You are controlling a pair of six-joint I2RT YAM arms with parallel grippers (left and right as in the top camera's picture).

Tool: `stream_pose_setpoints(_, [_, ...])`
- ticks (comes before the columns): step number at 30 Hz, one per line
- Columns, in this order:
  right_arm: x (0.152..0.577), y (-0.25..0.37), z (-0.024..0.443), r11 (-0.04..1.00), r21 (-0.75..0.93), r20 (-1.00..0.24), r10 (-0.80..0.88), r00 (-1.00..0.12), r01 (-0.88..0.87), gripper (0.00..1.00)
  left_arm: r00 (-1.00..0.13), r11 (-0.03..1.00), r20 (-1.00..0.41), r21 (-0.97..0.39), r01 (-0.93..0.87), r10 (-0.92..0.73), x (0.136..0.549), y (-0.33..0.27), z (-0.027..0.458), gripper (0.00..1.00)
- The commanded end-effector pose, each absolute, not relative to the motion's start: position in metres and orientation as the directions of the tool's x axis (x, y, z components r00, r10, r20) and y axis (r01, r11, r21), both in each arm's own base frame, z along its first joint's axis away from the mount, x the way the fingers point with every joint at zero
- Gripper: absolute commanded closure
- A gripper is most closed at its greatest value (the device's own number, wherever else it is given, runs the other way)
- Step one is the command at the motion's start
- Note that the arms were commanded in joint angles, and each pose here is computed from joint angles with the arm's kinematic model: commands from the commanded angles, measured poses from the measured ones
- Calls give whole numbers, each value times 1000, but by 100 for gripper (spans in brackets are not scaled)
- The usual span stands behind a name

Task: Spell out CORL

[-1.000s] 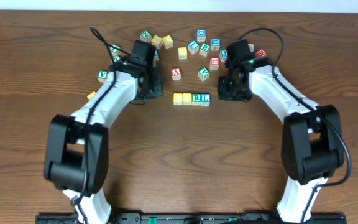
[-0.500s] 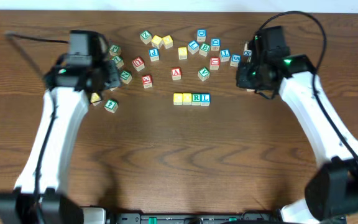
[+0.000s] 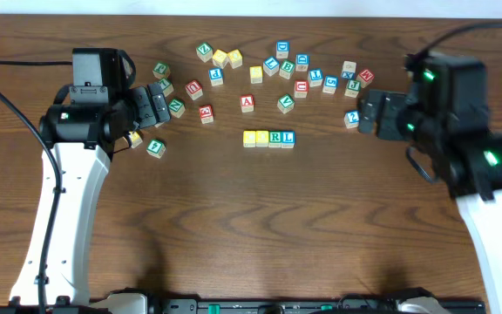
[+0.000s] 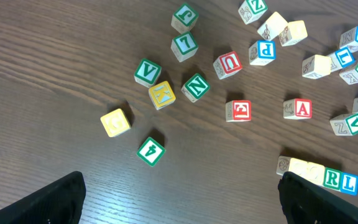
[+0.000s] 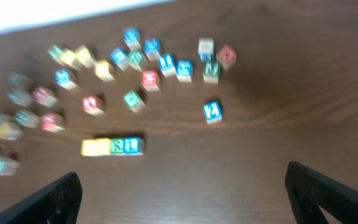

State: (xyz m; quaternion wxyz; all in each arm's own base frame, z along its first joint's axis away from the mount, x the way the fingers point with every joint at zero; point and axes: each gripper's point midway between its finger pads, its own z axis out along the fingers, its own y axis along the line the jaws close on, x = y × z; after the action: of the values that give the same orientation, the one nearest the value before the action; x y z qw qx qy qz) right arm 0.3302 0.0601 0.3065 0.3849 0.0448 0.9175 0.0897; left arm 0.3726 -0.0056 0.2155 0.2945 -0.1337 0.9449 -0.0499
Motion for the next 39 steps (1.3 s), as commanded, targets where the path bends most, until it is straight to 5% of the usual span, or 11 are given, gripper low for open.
stream_pose_setpoints(1, [313,60,337,975,220,-754,158,-637,-19,1,-782,961,-559,-164,-221,-275,376,-3,222,3])
stream_pose_setpoints(12, [267,51,356,975,221,-779,162,-606,-24,1,-782,961,-559,-164,-221,-275,376,-3,222,2])
stream_pose_setpoints(26, [267,42,353,991,126,-802,78,-592,-41,1,-782,961,-559,-164,-221,-275,376,-3,222,2])
stream_pose_setpoints(39, [276,16,311,992,116,-976,105,-192,-46,1,-782,961,-559,-164,-221,-275,376,-3,222,2])
